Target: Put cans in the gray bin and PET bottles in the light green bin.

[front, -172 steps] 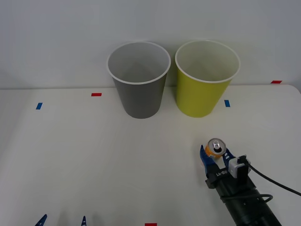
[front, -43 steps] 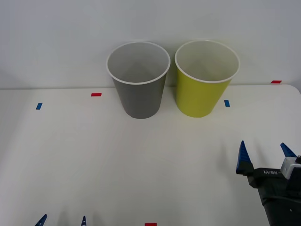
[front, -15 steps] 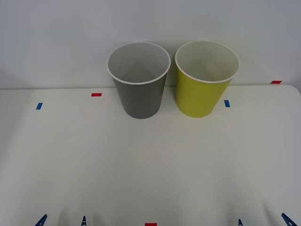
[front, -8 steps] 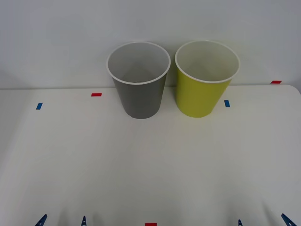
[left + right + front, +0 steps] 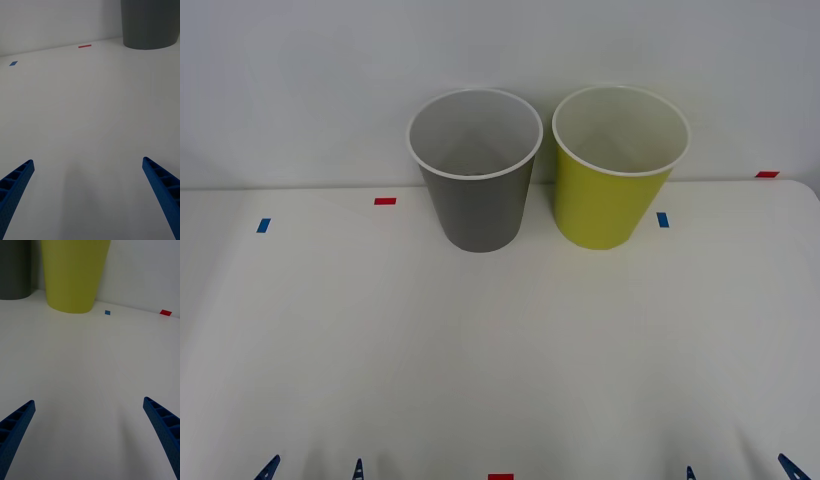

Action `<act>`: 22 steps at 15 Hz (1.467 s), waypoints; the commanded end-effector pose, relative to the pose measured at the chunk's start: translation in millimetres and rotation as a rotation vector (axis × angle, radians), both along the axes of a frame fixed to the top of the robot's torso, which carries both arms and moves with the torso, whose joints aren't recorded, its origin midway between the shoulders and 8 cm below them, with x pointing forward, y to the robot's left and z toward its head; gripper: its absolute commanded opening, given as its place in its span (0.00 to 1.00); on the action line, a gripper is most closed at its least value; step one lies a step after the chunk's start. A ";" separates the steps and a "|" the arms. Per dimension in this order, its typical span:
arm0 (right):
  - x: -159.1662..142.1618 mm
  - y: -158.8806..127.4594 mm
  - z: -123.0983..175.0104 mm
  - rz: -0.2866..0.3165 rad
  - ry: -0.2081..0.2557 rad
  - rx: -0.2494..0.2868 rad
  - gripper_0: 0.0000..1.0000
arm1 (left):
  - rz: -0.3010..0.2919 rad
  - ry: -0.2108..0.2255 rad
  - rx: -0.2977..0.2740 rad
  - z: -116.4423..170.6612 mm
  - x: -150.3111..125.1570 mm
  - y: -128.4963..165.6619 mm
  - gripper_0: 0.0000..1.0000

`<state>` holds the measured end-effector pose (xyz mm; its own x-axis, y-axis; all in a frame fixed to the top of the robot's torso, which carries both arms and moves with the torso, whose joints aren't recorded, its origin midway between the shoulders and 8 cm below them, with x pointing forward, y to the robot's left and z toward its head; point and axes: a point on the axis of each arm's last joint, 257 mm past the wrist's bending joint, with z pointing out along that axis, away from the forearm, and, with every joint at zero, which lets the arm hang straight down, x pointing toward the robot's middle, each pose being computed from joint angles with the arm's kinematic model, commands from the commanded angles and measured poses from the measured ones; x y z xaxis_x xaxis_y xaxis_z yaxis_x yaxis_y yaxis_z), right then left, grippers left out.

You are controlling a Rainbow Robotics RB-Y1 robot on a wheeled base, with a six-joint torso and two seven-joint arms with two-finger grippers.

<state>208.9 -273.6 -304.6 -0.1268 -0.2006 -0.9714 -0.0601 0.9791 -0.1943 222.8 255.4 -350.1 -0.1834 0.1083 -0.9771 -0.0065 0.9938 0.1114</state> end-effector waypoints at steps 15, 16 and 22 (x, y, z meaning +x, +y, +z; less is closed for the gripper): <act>0.0 0.0 0.0 0.000 0.000 0.000 1.00 | 0.000 0.000 0.000 0.0 0.0 0.0 1.00; 0.0 0.0 0.0 0.000 0.000 0.000 1.00 | 0.000 0.000 0.000 0.0 0.0 0.0 1.00; 0.0 0.0 0.0 0.000 0.000 0.000 1.00 | 0.000 0.000 0.000 0.0 0.0 0.0 1.00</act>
<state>208.9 -273.5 -304.6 -0.1270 -0.2005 -0.9714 -0.0601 0.9791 -0.1942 222.8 255.4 -350.1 -0.1834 0.1083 -0.9771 -0.0065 0.9938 0.1114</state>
